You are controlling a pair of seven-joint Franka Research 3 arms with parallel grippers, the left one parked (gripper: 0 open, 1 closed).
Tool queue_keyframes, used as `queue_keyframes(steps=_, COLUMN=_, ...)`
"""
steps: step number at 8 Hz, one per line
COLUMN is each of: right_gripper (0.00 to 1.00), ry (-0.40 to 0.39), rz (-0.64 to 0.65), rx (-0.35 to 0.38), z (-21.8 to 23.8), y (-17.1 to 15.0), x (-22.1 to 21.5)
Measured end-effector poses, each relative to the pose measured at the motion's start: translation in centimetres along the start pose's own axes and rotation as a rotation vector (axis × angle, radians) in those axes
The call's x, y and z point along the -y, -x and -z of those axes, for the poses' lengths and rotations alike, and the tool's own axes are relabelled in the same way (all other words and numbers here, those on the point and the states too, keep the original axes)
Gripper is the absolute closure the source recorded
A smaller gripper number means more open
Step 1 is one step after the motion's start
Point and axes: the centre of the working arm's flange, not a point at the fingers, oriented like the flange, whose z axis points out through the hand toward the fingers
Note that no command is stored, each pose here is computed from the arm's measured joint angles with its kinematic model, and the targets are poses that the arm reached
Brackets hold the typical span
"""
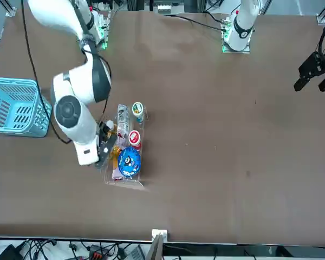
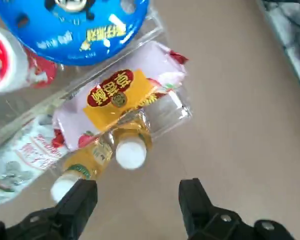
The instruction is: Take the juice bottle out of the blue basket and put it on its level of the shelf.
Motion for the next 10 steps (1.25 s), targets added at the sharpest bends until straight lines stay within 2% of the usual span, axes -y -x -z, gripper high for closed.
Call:
queue_keyframes(steps=4, right_gripper=0.00, ry=-0.013, rz=-0.365, rx=0.037, z=9.3, y=7.0, x=-1.4)
queue_keyframes(steps=7, right_gripper=0.00, ry=-0.016, rz=-0.572, rx=0.043, z=12.3, y=12.4, x=-3.4)
queue_keyframes(steps=10, right_gripper=0.00, ry=-0.090, rz=-0.702, rx=0.024, z=13.4, y=18.8, x=-6.5)
